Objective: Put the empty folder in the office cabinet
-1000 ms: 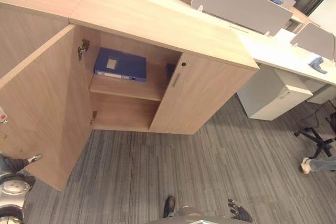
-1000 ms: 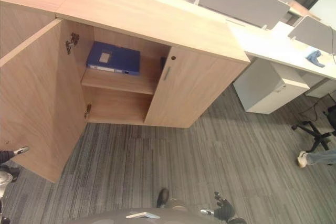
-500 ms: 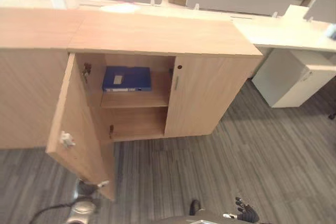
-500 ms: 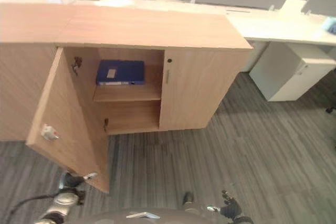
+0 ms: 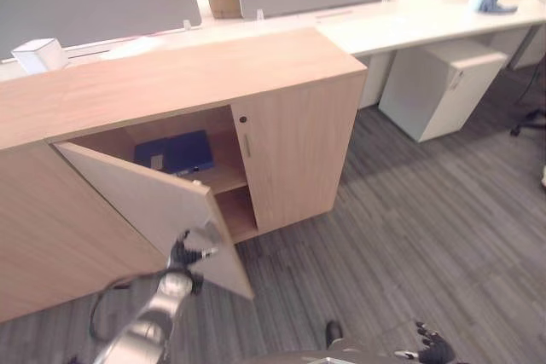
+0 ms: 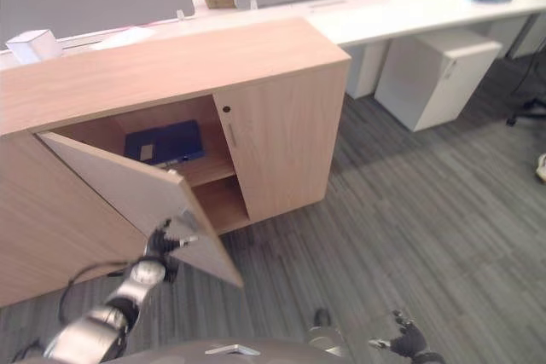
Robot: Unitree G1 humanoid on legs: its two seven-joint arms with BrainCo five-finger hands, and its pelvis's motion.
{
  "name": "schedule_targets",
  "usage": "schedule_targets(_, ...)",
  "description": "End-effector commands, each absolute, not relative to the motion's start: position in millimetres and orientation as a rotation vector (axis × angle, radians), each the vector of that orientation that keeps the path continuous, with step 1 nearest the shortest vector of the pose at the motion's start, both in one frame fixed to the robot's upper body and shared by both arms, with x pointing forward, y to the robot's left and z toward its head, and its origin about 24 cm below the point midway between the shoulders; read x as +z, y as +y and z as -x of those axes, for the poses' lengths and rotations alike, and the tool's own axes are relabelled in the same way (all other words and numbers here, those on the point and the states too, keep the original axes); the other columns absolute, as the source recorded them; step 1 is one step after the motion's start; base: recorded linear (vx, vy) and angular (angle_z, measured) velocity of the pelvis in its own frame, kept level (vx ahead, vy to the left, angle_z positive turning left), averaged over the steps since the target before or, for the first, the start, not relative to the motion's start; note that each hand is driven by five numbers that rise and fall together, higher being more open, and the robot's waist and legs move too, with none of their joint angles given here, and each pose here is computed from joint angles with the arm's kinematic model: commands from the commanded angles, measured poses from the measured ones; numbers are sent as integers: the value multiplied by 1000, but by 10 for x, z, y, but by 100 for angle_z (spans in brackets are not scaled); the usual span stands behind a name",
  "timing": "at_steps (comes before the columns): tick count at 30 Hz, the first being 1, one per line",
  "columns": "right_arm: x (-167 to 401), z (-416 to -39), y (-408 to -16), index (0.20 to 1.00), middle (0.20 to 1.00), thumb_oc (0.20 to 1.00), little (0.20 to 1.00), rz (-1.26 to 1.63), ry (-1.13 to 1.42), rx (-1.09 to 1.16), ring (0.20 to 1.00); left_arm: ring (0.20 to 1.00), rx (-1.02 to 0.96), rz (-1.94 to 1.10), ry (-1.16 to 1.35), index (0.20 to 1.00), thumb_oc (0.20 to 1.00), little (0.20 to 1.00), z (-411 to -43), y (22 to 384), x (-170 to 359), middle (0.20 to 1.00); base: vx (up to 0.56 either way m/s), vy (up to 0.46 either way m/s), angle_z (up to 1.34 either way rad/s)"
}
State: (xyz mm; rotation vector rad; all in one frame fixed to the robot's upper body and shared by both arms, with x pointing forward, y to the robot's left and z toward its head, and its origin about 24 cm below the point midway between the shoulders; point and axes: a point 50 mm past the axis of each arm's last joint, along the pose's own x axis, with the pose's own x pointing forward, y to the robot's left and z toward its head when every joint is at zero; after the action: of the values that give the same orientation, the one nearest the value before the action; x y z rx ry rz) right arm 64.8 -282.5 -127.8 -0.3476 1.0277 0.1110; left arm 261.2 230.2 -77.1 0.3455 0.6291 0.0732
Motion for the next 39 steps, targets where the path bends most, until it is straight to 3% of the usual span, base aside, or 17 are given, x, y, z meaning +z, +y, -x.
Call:
schedule_targets(1, -1222, -930, -2764, 1000, 1000, 1000, 1000, 329, 917, 90, 1000, 1000, 299, -425, 443, 1000, 1000, 1000, -2912, 3104, -109, 1000, -1, -104, -63)
schedule_targets(10, -1114, -1045, -2940, 1000, 1000, 1000, 1000, 339, 872, 28, 1000, 1000, 425, -499, 239, 1000, 1000, 1000, -3347, 3509, 878, 1000, -16, -60, -17)
schedule_targets(13, -1113, -1050, -2939, 1000, 1000, 1000, 1000, 333, 866, 20, 1000, 1000, 417, -518, 224, 1000, 1000, 1000, -3383, 3503, 947, 1000, 1, -30, 2)
schedule_targets(19, -1159, -1012, -2870, 1000, 1000, 1000, 1000, 327, 874, 28, 1000, 1000, 325, -488, 309, 1000, 1000, 1000, -3311, 3262, 532, 1000, 24, -60, 13)
schedule_targets(21, -1190, -1021, -2802, 1000, 1000, 1000, 1000, 326, 878, 44, 1000, 1000, 286, -400, 443, 1000, 1000, 1000, -3036, 3093, -5, 1000, 75, -130, 14)
schedule_targets(24, -1211, -1024, -2753, 1000, 1000, 1000, 1000, 327, 881, 59, 1000, 1000, 250, -349, 536, 1000, 1000, 1000, -2782, 2965, -355, 1000, 43, -72, 5)
schedule_targets(26, -1222, -1104, -2710, 1000, 1000, 1000, 1000, 337, 872, 63, 1000, 1000, 160, -279, 677, 1000, 1000, 1000, -2322, 2689, -845, 1000, 39, -102, 9)
schedule_targets(27, -1222, -1104, -2710, 1000, 1000, 1000, 1000, 337, 872, 63, 1000, 1000, 160, -279, 677, 1000, 1000, 1000, -2322, 2689, -845, 1000, 10, -76, 3)
schedule_targets(32, -1222, -1319, -2615, 1000, 1000, 1000, 1000, 368, 849, 98, 1000, 1000, 85, -152, 893, 1000, 1000, 1000, -1413, 2431, -1361, 1000, -12, -51, -6)
schedule_targets(39, -1393, -1147, -2569, 1000, 1000, 1000, 1000, 388, 990, 102, 1000, 1000, 57, -99, 1085, 1000, 1000, 1000, -850, 2321, -1580, 1000, -36, 6, 8)
